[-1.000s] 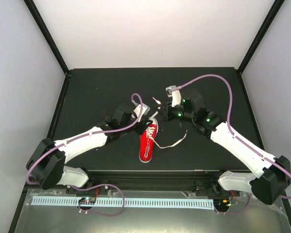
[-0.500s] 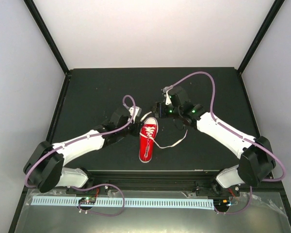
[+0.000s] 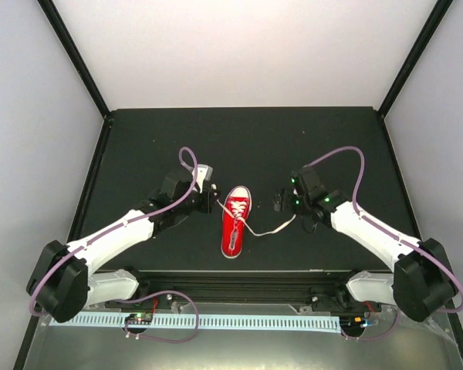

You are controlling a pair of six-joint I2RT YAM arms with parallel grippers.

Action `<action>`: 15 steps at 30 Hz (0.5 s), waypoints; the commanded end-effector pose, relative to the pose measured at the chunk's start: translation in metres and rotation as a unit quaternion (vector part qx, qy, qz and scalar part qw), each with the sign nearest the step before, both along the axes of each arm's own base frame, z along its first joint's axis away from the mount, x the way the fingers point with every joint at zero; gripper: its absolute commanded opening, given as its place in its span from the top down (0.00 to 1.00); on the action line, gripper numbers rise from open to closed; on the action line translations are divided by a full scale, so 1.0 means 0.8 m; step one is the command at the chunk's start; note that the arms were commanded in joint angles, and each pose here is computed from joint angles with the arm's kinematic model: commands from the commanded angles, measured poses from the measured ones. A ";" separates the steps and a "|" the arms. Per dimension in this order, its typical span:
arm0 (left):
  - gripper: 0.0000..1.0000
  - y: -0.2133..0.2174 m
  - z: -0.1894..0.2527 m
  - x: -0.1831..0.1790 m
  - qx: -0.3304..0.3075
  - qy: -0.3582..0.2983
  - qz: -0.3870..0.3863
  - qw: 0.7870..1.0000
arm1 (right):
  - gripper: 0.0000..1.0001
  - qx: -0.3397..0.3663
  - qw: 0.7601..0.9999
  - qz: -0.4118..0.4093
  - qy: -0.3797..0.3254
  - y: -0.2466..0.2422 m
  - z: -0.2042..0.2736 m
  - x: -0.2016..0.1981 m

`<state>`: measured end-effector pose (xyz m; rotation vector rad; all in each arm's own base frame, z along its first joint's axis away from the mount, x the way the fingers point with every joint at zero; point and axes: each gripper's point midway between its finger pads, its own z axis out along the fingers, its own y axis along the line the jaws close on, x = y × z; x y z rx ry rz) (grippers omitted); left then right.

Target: Tie the shoes

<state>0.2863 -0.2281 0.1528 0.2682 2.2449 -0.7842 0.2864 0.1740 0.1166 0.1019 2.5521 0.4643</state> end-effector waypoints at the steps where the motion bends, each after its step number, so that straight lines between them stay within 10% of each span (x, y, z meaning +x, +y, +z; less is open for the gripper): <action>1: 0.99 -0.013 -0.002 -0.011 -0.015 0.012 -0.042 0.999 | 0.16 0.008 0.998 -0.053 0.035 -0.020 -0.033 -0.023; 15: 0.98 -0.058 0.009 -0.042 -0.052 0.008 -0.191 0.980 | 0.37 -0.005 0.994 -0.057 0.092 -0.018 -0.091 -0.034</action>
